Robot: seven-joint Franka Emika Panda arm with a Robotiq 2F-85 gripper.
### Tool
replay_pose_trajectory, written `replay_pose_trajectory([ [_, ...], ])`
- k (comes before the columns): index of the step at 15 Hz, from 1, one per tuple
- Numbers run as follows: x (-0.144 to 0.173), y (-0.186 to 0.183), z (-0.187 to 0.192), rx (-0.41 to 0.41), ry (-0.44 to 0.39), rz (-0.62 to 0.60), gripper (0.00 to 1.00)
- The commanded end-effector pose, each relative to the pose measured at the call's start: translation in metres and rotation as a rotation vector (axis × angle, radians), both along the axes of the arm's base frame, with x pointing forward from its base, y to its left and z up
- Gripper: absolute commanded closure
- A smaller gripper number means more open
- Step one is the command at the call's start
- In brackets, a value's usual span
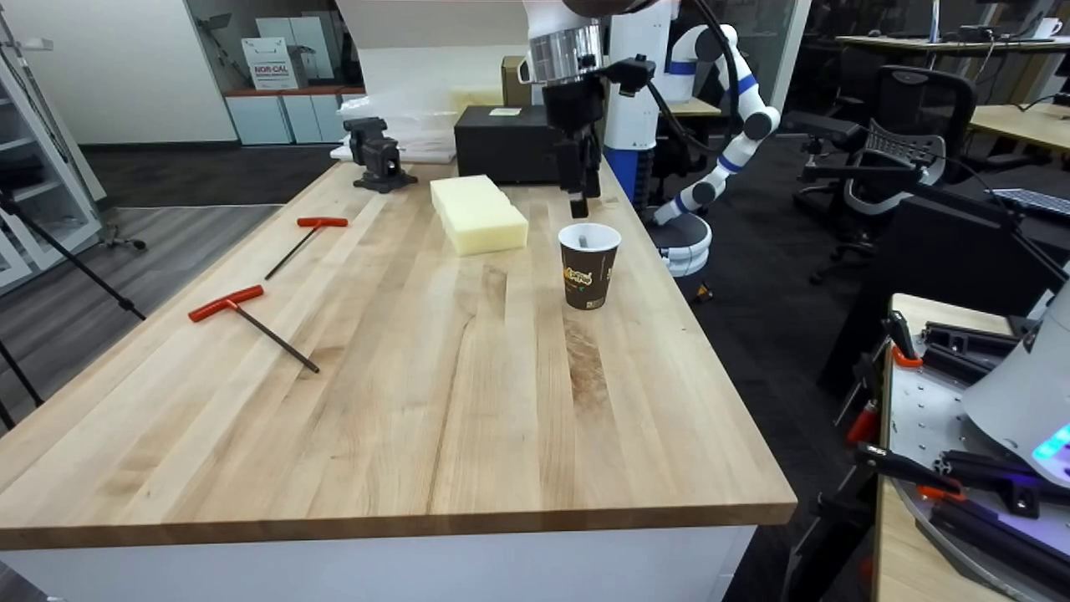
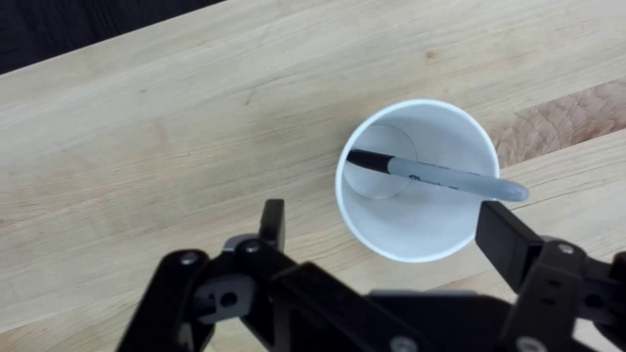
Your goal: Remove the marker from the cup and place it on the table
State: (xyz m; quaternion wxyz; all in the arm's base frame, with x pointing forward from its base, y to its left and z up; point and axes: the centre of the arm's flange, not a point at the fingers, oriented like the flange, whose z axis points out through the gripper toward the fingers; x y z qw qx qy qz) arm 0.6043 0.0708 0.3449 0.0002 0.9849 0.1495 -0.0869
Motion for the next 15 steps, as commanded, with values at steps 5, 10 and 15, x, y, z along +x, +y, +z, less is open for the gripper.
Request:
replay_pose_trajectory([
  [5, 0.019, 0.016, 0.007, 0.036, 0.08, 0.027, 0.0],
  [10, 0.009, 0.034, 0.004, 0.059, 0.118, 0.052, 0.0],
  [15, 0.001, 0.043, 0.001, 0.051, 0.106, 0.073, 0.0],
])
